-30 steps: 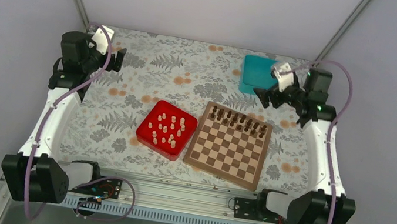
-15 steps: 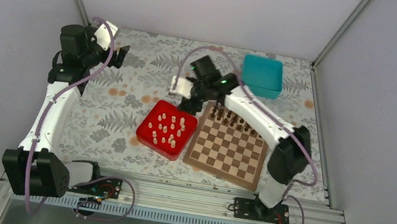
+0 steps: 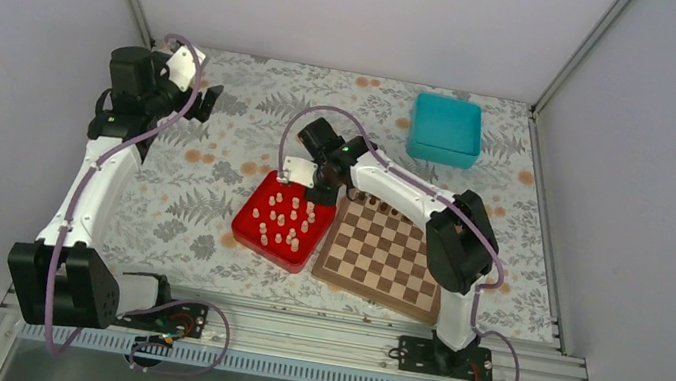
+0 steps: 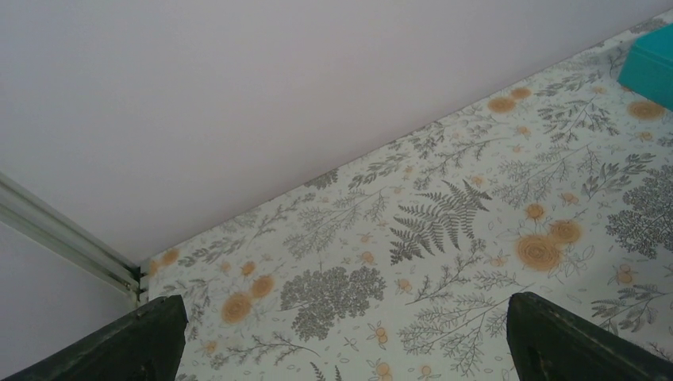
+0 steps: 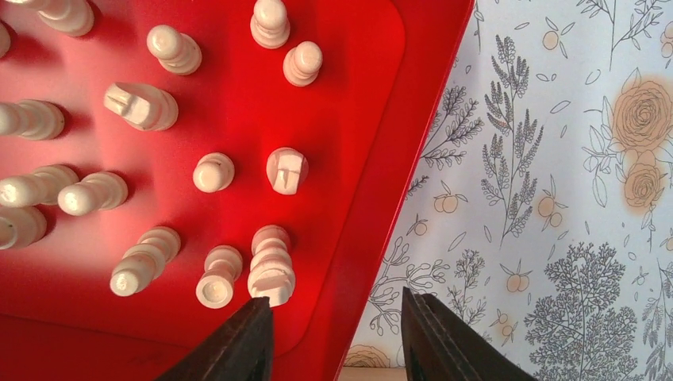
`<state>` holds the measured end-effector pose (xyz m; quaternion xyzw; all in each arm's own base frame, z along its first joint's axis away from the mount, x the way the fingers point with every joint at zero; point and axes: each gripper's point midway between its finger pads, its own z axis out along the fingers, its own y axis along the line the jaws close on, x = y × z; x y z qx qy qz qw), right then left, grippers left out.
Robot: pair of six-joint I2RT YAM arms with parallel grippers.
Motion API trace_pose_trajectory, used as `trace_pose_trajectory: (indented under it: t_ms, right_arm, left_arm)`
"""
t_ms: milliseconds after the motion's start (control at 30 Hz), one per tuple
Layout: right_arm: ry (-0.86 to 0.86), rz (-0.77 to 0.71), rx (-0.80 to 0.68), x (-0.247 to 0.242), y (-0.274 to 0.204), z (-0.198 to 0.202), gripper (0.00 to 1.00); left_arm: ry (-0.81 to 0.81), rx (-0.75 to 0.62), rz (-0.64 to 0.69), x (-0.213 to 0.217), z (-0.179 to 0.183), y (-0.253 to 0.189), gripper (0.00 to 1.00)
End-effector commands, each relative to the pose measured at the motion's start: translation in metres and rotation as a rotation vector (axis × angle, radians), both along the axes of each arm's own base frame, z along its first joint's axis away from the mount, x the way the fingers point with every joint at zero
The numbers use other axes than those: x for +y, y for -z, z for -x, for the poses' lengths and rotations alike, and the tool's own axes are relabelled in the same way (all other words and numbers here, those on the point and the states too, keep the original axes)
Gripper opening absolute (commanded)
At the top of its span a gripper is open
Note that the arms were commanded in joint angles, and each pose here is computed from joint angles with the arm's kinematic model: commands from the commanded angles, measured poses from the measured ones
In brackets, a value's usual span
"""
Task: Set up the chess pieces on the board
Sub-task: Pick up the chess piece from the storage box.
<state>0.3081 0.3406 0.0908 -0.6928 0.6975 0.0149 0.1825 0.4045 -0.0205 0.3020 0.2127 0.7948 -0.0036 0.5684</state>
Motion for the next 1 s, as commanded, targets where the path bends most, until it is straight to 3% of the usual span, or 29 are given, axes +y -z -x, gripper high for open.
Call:
trace_pose_trajectory:
  t_ms: [0, 267, 367, 633, 967]
  right_arm:
    - [0.014, -0.003, -0.004, 0.005, 0.002, 0.0, 0.41]
    - [-0.021, -0.035, 0.045, 0.011, -0.005, 0.019, 0.29]
    - [-0.03, -0.006, 0.072, 0.01, 0.006, 0.025, 0.35]
    - [-0.003, 0.007, 0.044, 0.012, 0.015, 0.016, 0.38]
    - [0.018, 0.069, 0.051, 0.003, 0.038, 0.012, 0.34]
  left_arm:
    - [0.013, -0.042, -0.018, 0.0, 0.002, -0.006, 1.0]
    - [0.024, -0.046, -0.02, -0.002, 0.004, -0.006, 1.0]
    - [0.026, -0.043, -0.021, -0.002, 0.004, -0.004, 1.0]
    - [0.022, -0.033, -0.023, -0.002, 0.003, 0.001, 1.0]
    - [0.024, -0.019, -0.019, -0.002, 0.002, 0.005, 1.0]
